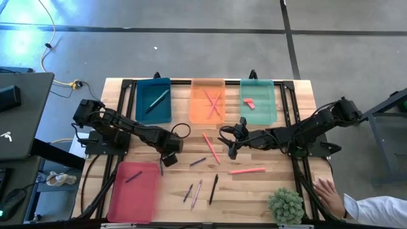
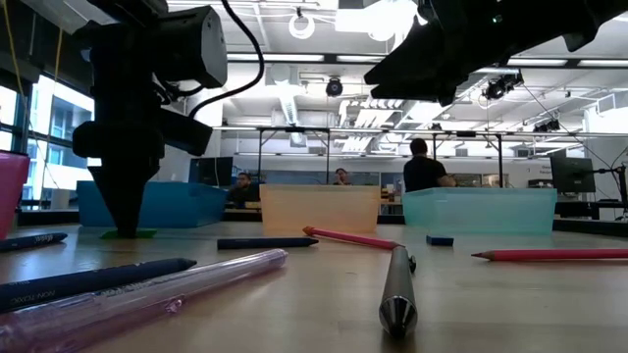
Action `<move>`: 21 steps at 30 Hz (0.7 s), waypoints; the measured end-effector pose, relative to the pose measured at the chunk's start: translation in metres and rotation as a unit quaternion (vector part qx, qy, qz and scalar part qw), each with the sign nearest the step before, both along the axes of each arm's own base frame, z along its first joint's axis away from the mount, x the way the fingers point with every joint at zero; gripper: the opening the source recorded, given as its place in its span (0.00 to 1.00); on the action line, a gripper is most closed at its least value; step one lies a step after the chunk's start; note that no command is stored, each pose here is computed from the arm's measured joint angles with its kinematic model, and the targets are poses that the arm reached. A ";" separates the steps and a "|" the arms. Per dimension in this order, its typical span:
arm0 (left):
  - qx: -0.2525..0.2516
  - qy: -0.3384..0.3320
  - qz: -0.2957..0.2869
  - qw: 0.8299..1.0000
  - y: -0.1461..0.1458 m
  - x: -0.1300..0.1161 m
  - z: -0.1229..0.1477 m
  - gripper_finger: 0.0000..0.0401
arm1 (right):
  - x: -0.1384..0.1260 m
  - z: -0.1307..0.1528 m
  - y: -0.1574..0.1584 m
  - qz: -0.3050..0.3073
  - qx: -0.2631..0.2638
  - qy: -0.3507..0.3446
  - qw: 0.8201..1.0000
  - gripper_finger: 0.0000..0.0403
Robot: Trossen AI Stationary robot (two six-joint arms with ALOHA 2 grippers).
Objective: Sort crayons/erasers/pens/pencils in bins
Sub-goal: Put the green eraser into the green bin
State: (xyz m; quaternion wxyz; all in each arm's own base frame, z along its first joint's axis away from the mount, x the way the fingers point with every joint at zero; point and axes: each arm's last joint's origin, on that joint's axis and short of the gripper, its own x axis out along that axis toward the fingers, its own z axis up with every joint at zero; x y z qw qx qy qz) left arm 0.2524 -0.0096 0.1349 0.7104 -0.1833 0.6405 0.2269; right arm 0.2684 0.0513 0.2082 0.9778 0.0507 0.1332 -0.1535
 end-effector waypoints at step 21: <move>0.055 -0.339 -0.123 0.931 -0.002 0.056 0.040 0.13 | 0.000 0.000 0.002 0.030 0.033 -0.003 0.999 0.47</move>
